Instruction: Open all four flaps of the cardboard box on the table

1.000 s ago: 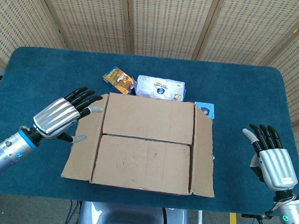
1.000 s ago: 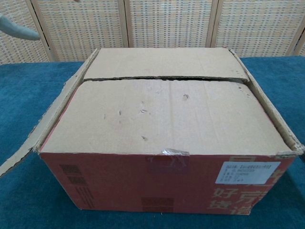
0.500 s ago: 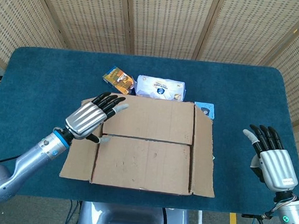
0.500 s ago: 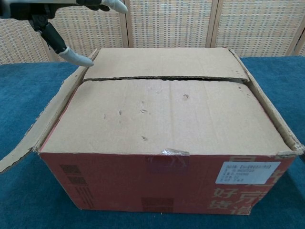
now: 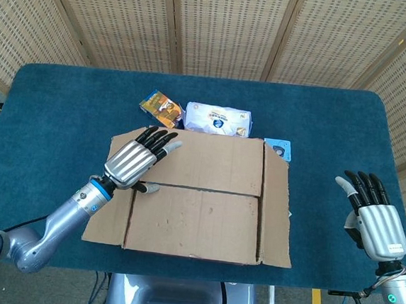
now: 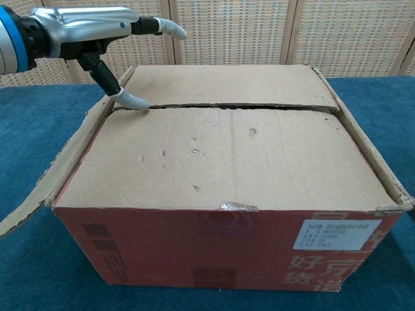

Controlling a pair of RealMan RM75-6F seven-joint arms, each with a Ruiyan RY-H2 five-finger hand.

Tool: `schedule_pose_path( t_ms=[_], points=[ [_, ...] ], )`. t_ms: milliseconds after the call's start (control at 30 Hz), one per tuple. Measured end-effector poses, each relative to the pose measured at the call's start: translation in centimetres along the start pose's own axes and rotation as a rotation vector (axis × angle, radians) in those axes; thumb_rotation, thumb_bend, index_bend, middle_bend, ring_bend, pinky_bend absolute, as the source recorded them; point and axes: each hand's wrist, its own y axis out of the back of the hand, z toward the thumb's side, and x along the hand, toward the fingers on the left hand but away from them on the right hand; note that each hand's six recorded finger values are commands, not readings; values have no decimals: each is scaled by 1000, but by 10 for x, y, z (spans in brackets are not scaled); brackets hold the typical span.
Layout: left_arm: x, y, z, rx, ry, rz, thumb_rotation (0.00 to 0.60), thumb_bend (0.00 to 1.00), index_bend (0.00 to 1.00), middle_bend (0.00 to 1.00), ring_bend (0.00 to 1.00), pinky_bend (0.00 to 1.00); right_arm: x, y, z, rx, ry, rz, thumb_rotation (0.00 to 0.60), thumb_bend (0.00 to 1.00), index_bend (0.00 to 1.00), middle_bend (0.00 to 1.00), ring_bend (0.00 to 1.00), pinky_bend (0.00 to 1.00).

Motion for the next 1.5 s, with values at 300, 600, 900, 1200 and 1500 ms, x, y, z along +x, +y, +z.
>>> schedule_pose_path(
  t_ms=[300,600,900,1200,1500],
  points=[
    [7,-11,-1,-2,21,-25,513,201,27,0,0,0,0,1,-2,-3,-1,-7,600,1000,131,93,0,18],
    [8,-14,2,1,14,-31,514,202,21,0,0,0,1,3,-5,-4,-5,-12,600,1000,131,93,0,18],
    [16,-19,-2,21,34,-19,514,205,19,0,0,0,1,3,-6,-4,-11,-15,600,1000,131,93,0,18],
    [19,-10,-5,-2,48,55,513,214,19,0,0,0,0,3,-7,-5,-17,-16,600,1000,131,93,0,18],
    [9,18,-15,-38,44,176,512,214,19,0,0,0,-2,3,-5,-6,-10,-18,600,1000,131,93,0,18]
  ],
)
